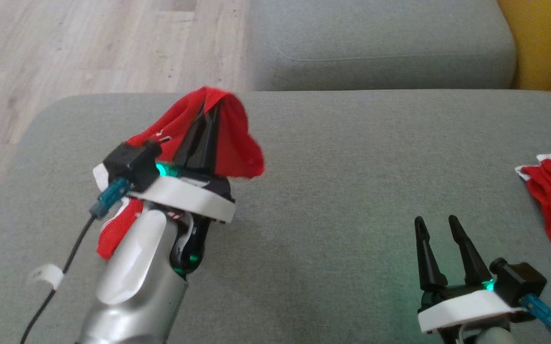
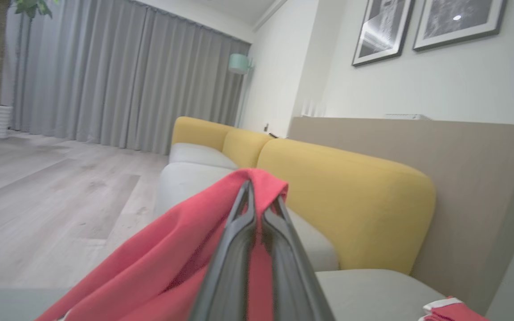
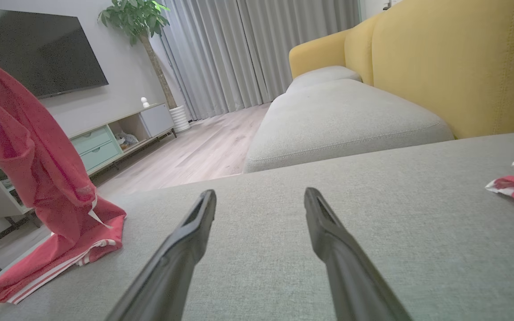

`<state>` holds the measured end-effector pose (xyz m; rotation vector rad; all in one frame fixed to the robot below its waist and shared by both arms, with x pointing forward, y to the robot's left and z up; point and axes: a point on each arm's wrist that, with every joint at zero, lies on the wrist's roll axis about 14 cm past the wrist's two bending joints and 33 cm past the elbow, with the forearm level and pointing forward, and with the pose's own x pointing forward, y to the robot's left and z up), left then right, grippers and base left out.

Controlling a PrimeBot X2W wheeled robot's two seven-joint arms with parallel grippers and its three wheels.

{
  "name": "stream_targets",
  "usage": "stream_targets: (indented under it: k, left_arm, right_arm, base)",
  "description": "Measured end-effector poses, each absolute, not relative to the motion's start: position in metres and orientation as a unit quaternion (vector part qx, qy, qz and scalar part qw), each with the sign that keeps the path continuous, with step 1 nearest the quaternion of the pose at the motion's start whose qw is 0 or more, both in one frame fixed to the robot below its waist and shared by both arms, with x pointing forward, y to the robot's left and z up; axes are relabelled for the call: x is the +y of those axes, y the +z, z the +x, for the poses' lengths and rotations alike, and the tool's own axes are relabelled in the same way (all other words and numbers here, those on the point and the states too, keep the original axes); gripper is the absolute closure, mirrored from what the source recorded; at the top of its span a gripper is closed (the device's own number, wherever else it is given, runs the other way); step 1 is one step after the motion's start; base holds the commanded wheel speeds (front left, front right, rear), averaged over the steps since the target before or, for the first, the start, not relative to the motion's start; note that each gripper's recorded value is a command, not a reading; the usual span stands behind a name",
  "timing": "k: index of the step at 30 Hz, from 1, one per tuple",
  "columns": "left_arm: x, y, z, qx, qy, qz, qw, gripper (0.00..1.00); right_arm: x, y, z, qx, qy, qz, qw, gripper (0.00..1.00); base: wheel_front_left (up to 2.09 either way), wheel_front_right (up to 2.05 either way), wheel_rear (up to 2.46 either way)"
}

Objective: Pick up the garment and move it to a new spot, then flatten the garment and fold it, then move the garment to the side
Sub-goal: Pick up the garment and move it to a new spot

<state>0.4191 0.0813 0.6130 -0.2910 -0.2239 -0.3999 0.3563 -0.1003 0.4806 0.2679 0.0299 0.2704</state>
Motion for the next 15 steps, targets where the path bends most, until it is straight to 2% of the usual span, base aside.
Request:
stream_targets:
  k: [5, 10, 15]
  left_arm:
    - [0.050, 0.643, 0.420, -0.112, -0.255, -0.167, 0.946, 1.00]
    - [0.006, 0.680, 0.426, -0.129, -0.326, -0.142, 0.926, 1.00]
    - [-0.048, 0.683, 0.418, -0.111, -0.399, -0.135, 0.900, 1.00]
  right_arm:
    - [-0.109, 0.477, 0.354, 0.018, 0.120, 0.137, 0.983, 0.00]
    - [-0.118, 0.483, 0.356, 0.009, 0.102, 0.158, 0.982, 0.00]
    - [-0.138, 0.486, 0.353, 0.000, 0.071, 0.167, 0.983, 0.00]
  base:
    - [0.00, 0.00, 0.00]
    - [0.00, 0.00, 0.00]
    - [0.00, 0.00, 0.00]
